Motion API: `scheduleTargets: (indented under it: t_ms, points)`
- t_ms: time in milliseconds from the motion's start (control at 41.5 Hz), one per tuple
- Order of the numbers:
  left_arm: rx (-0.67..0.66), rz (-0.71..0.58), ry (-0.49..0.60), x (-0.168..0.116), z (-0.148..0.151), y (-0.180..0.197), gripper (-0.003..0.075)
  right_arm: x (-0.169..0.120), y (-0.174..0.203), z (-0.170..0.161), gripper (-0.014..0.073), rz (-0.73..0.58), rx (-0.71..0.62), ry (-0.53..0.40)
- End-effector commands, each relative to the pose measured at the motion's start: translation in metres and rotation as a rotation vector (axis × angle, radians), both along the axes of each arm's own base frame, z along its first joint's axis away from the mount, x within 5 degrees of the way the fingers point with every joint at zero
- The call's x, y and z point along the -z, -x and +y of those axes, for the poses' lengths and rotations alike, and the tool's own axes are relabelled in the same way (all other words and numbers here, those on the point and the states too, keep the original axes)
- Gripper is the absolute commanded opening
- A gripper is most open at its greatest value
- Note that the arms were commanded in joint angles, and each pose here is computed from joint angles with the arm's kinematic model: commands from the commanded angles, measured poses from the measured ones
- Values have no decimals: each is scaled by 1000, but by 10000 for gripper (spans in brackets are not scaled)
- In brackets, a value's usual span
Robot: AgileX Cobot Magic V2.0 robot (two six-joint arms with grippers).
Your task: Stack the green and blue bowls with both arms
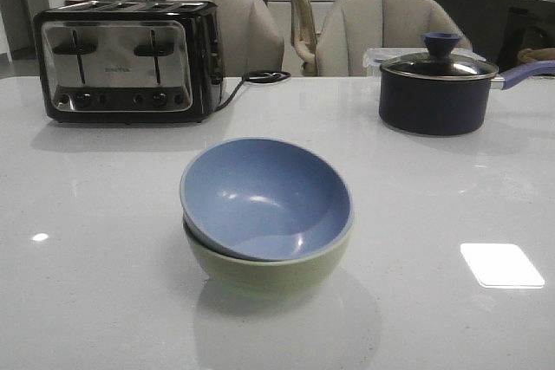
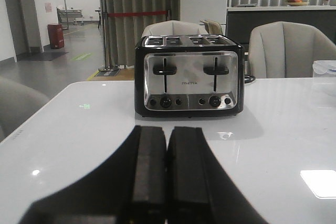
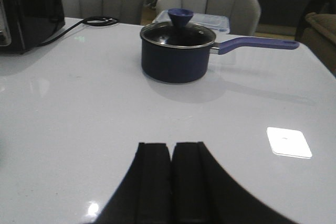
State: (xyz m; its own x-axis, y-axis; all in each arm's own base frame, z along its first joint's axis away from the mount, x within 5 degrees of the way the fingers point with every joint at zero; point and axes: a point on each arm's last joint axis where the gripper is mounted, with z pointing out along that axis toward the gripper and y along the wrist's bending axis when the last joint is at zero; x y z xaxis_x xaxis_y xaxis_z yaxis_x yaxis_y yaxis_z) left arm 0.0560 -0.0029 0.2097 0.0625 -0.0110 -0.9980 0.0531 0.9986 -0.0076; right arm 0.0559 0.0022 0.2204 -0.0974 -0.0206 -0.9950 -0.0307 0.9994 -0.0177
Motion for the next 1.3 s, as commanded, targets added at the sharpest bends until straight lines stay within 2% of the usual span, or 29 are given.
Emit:
scheduleTargets:
  t_ms: [0, 169, 578, 723, 1277]
  points:
    - [6, -98, 7, -7, 0, 2, 99, -6, 4, -2, 38, -161, 26, 8]
    - [6, -98, 7, -7, 0, 2, 99, 15, 1, -2, 38, -178, 30, -42]
    - [6, -98, 7, -7, 0, 2, 99, 7, 2, -3, 38, -259, 37, -44]
    - [6, -98, 7, -7, 0, 2, 99, 6, 2, -2, 38, -276, 29, -4]
    - [6, -98, 7, -7, 0, 2, 99, 6, 2, -3, 38, -275, 51, -12]
